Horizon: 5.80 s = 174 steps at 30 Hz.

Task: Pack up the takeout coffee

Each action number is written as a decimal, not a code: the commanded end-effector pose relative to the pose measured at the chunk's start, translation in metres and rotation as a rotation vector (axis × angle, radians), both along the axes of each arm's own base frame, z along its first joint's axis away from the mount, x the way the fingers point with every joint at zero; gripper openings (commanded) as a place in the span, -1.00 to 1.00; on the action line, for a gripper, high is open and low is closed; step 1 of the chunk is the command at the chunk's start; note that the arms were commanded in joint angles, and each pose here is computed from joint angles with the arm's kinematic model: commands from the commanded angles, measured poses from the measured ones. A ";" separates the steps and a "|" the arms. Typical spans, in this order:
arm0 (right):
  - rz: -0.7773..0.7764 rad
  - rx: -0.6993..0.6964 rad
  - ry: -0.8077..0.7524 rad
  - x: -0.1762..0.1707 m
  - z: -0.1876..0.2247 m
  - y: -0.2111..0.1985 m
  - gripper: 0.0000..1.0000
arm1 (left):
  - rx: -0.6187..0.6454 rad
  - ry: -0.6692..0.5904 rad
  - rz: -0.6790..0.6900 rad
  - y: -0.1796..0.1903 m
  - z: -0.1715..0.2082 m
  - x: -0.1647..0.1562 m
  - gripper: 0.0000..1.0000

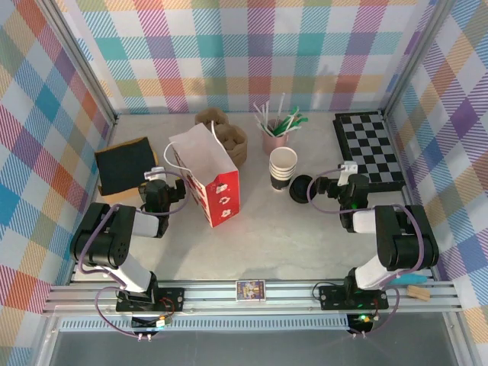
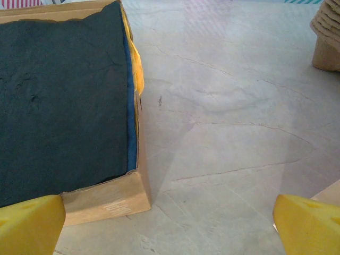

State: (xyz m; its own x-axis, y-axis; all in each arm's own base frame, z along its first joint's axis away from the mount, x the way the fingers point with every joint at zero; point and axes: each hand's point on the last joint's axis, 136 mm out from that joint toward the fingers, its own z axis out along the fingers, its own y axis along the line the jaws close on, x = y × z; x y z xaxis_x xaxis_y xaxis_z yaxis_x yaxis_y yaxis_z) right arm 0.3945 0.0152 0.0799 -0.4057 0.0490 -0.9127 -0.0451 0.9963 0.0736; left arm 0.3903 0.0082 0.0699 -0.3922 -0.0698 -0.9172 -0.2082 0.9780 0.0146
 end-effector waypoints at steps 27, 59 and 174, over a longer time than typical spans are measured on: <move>0.060 0.012 -0.027 0.003 0.011 0.009 0.99 | -0.022 -0.060 0.004 0.002 0.016 0.005 1.00; -0.417 0.297 0.225 -0.075 0.183 -0.035 0.99 | -0.165 0.016 0.477 0.054 0.180 -0.047 0.99; 0.004 0.299 0.942 0.003 0.102 0.149 -0.24 | -0.488 0.265 -0.083 -0.072 0.279 -0.144 0.77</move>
State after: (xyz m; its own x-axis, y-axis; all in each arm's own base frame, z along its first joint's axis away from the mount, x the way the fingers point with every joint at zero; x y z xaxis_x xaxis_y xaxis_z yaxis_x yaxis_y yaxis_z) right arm 0.3974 0.1605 0.1788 -0.9605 0.2189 -0.1718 0.1522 0.9302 0.3341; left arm 0.2517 -0.0680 0.3486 -0.6298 -0.4282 -0.6481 -0.1819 0.8924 -0.4130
